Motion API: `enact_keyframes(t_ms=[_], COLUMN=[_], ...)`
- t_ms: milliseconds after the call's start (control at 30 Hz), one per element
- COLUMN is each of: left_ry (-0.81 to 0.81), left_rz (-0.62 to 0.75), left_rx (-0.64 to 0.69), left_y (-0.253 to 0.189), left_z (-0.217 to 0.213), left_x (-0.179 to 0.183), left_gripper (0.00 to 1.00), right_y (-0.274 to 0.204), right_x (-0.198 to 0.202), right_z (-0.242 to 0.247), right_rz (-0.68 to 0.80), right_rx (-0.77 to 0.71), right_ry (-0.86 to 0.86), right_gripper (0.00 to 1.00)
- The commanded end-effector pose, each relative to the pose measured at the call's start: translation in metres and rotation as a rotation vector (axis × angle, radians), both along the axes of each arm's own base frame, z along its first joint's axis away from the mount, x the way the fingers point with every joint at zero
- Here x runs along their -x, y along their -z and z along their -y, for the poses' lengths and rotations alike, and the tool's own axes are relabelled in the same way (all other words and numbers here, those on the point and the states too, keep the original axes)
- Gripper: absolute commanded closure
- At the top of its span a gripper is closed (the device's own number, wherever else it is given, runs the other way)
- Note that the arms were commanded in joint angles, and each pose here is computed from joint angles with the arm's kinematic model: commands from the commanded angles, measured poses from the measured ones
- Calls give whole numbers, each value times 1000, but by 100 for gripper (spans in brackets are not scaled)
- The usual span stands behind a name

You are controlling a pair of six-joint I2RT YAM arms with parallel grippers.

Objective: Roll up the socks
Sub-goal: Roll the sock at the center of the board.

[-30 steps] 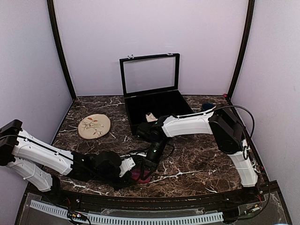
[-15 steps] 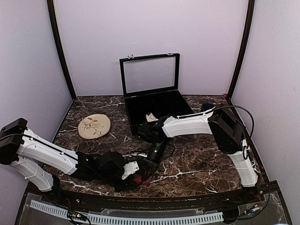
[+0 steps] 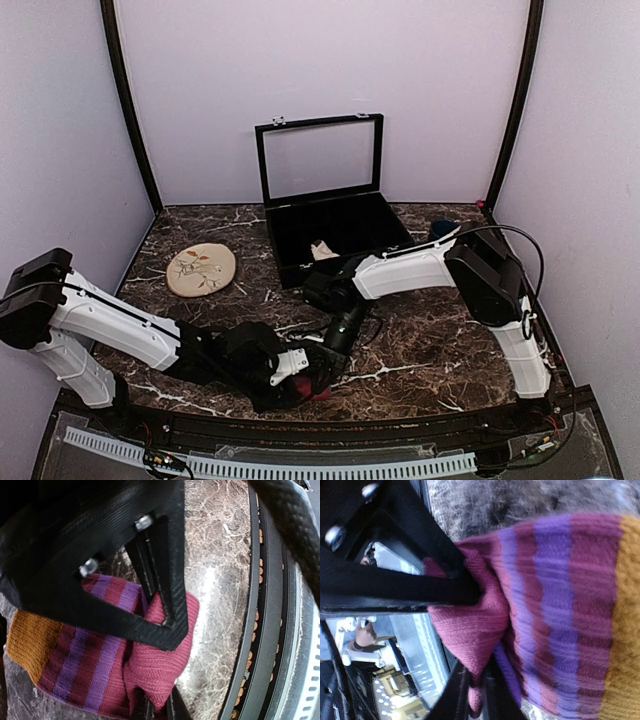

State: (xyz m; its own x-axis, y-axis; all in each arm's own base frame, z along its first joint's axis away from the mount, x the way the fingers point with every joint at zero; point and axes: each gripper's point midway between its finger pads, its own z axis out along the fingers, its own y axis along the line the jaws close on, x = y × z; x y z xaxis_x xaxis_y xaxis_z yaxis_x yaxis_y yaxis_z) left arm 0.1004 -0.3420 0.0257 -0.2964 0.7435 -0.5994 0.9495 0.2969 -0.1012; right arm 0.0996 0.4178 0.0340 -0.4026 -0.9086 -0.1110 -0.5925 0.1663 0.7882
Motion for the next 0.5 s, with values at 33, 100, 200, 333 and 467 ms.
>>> enact_keyframes(t_ms=[33,100,200,333,467], left_ry=[-5,-25,-48,-66,-78], left_rz=[-88,-121,-182,-258,-325], left_rx=[-26,-26,-13,6,7], left_y=[8,10,11,8,7], left_z=[-4,-5,-6,-5,-5], left_x=[11,12,14,14,13], left_gripper=[100,100,100,100,100], right_y=[2,0,-3,-5,-8], right_x=[-7,-10,-14,-21,-33], right_z=[7,7,8,12,14], right_rz=[51,55,64,83,107], right_rx=[2,-8,-24,-35,-61], right_ry=[36,51,71,100,155], right_gripper=[80,74,69,65,64])
